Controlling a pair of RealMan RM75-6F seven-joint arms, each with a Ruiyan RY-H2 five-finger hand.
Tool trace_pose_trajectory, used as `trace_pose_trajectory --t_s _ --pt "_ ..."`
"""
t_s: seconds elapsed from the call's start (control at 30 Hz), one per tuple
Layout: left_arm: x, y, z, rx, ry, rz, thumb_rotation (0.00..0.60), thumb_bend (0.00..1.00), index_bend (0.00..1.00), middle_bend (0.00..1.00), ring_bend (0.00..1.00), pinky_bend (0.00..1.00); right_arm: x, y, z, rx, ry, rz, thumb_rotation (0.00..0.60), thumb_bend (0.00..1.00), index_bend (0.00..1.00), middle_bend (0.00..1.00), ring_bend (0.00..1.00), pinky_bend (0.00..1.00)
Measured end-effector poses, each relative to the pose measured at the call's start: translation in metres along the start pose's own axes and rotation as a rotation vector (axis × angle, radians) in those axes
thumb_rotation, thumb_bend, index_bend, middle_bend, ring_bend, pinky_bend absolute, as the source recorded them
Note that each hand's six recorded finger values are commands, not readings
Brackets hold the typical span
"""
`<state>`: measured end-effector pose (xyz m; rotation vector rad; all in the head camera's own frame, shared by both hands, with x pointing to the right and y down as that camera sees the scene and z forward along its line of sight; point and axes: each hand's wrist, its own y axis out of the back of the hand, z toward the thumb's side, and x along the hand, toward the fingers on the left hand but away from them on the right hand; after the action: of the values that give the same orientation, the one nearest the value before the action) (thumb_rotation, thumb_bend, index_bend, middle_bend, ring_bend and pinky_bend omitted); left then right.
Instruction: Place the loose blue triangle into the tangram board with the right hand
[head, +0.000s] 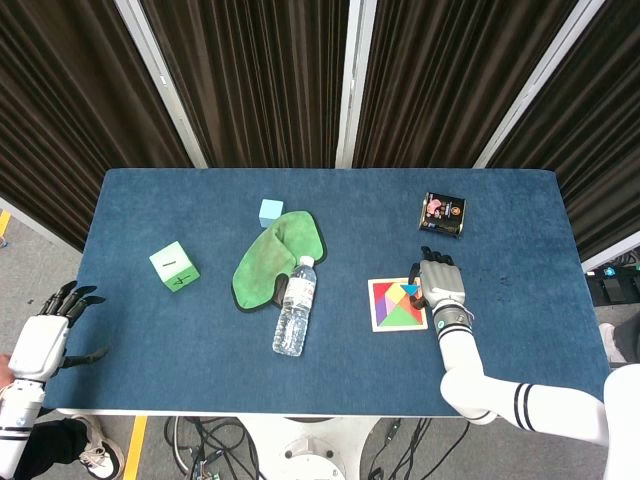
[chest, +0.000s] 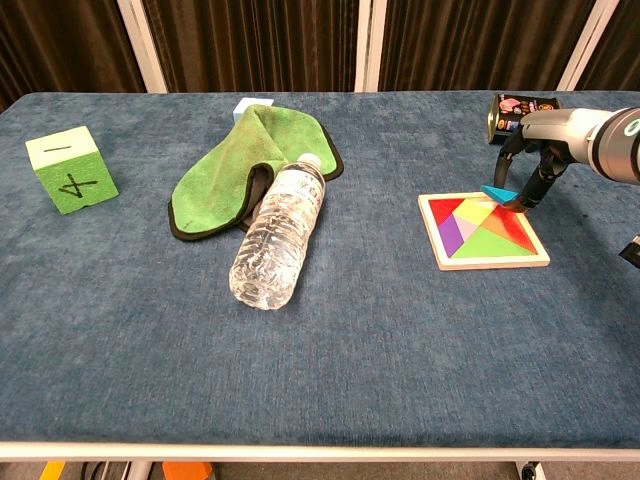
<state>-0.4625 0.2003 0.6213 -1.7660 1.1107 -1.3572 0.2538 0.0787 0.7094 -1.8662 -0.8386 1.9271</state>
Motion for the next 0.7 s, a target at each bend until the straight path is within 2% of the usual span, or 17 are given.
trace_pose_trajectory --t_s 0.3,0.7 --pt "0.000 -0.002 -0.004 -0.011 0.003 -0.003 0.600 0.07 0.27 0.15 0.04 0.15 -0.003 0.004 0.009 -0.019 -0.041 -0.008 0.600 0.23 0.60 0.00 0.00 0.00" --pt "0.000 -0.001 -0.008 -0.021 0.007 0.001 0.600 0.07 0.27 0.15 0.04 0.15 -0.010 -0.002 0.011 -0.005 -0.069 -0.011 0.600 0.23 0.60 0.00 0.00 0.00"
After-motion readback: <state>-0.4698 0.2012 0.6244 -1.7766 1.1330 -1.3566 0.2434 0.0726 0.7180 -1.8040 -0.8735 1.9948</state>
